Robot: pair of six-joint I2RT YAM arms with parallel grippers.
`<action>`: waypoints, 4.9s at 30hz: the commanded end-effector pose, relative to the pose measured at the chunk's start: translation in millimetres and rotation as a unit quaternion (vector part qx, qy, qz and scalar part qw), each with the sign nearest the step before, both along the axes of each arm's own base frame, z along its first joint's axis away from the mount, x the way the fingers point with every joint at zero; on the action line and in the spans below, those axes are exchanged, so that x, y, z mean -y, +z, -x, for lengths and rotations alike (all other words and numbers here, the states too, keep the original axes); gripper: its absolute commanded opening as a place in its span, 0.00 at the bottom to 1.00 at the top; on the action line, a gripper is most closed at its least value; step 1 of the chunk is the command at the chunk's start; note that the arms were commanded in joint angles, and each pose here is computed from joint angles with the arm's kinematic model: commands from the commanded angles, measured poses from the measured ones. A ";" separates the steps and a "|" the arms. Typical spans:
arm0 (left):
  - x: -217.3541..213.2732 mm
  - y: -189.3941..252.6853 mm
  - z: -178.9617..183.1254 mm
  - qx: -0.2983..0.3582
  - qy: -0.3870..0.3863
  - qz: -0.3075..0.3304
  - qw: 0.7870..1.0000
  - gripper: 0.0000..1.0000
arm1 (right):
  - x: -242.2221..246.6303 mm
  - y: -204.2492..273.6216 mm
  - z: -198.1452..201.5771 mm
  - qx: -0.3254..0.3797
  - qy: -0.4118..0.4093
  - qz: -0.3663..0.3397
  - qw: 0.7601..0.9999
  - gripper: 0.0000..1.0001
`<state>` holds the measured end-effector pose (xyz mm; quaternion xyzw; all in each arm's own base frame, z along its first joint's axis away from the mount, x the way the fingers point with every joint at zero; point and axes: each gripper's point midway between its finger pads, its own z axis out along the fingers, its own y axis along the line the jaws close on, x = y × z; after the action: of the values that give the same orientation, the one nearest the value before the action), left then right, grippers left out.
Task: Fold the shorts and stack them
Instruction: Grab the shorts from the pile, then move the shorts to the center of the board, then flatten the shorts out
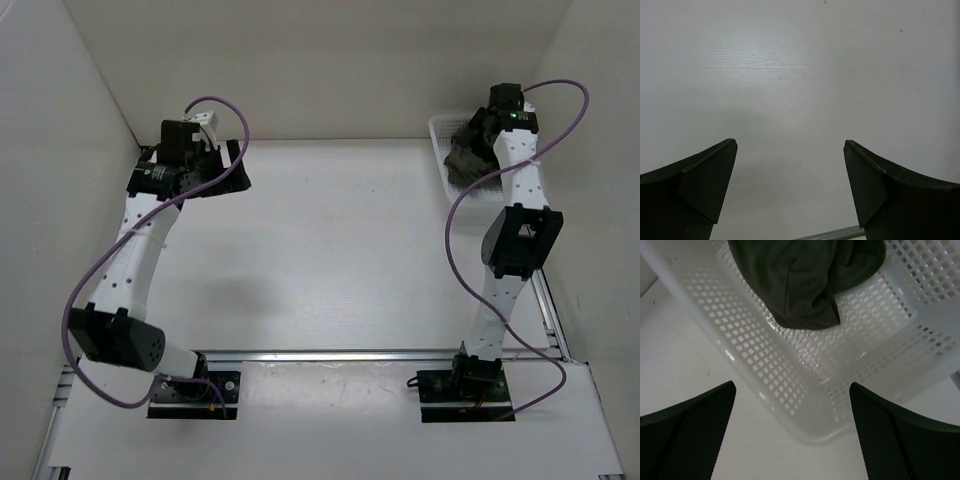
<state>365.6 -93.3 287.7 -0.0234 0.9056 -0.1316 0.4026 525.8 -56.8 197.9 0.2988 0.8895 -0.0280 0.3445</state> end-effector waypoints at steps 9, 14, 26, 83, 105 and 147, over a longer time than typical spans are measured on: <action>-29.8 0.2 -13.1 -0.001 0.050 -0.070 0.996 0.99 | 31.6 -77.6 -79.0 0.029 0.024 -0.082 0.996 0.91; -20.1 -12.9 -29.1 -0.021 0.034 -0.062 0.997 0.99 | 25.3 -76.4 -97.9 0.065 0.026 -0.107 0.992 0.28; 5.7 -9.9 -43.3 -0.026 0.003 -0.006 1.000 0.99 | -73.4 235.2 -14.4 0.323 0.180 -0.063 0.927 0.00; 39.2 -61.7 -14.1 -0.168 -0.012 0.109 0.980 0.10 | -232.4 5.3 177.6 0.007 0.331 -0.089 0.939 1.00; 208.9 -42.8 111.0 -0.172 -0.207 0.070 0.961 0.93 | -103.3 21.5 185.8 0.051 0.185 -0.062 0.979 1.00; 272.7 -158.1 23.1 -0.226 -0.204 -0.052 0.951 0.70 | -131.7 -87.6 247.5 -0.078 0.171 -0.178 0.966 1.00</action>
<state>331.7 -366.6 76.9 0.1543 0.9750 -0.1297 0.0933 271.7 70.9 109.1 0.1930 0.9470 0.1516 0.2072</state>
